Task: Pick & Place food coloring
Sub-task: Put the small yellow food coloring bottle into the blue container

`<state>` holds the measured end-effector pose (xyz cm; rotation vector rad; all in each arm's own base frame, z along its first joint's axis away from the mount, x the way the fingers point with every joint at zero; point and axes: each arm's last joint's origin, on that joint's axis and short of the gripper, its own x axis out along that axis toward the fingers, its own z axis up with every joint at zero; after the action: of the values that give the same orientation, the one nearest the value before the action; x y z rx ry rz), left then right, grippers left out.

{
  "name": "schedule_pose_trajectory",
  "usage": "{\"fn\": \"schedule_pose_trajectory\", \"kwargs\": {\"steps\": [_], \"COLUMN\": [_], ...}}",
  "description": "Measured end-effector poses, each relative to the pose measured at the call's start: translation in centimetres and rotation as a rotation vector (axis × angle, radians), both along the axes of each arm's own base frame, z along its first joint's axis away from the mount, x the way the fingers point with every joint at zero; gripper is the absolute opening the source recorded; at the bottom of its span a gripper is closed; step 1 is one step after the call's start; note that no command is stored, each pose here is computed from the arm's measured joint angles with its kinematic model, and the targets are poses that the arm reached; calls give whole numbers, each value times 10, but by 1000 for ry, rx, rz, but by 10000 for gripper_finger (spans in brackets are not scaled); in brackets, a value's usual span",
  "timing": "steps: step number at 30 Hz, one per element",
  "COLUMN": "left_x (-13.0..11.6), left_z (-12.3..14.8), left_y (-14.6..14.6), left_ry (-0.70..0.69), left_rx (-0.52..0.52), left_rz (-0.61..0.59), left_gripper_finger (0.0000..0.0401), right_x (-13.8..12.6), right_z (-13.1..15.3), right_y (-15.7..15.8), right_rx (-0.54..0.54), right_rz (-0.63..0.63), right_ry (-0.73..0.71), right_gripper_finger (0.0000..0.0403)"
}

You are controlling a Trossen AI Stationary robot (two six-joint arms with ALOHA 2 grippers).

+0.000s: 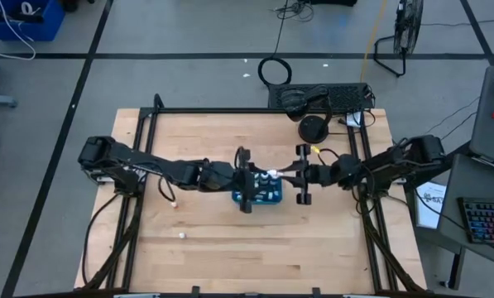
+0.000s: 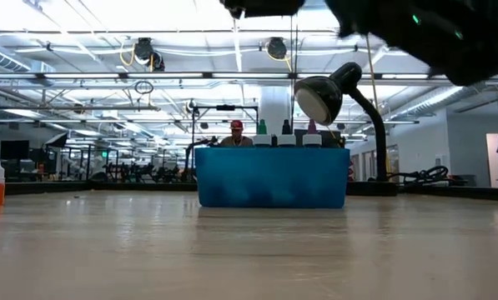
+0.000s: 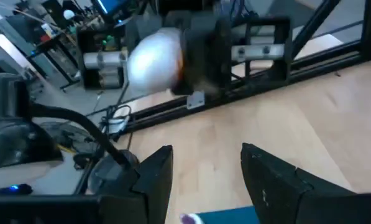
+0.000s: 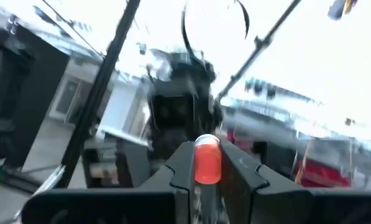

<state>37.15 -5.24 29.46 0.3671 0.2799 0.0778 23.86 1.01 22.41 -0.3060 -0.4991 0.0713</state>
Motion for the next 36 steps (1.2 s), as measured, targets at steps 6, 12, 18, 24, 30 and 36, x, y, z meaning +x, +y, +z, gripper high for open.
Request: {"fn": "schedule_pose_trajectory", "kwargs": {"steps": [6,12,18,24,30,36], "left_x": [-3,-14,-18,-16,-16,-8], "left_z": [21,42,43,40,45,36], "left_y": [5,6,6,7,5,5], "left_ry": [-142,-223,-193,-185,-236,-224], "left_rx": [22,53,40,37,13,-20], "left_rz": [-50,-114,-75,-72,-137,-166], "left_gripper_finger": [189,195,185,176,164,157], "right_x": [8,10,10,10,10,10], "right_z": [19,20,20,20,19,19], "right_y": [3,3,3,3,3,3], "right_rx": [-89,-104,-101,-98,-98,-98], "right_rz": [61,47,49,50,51,52], "right_ry": [-86,-93,-91,-89,-86,-81], "right_gripper_finger": [39,39,39,38,38,38]}}
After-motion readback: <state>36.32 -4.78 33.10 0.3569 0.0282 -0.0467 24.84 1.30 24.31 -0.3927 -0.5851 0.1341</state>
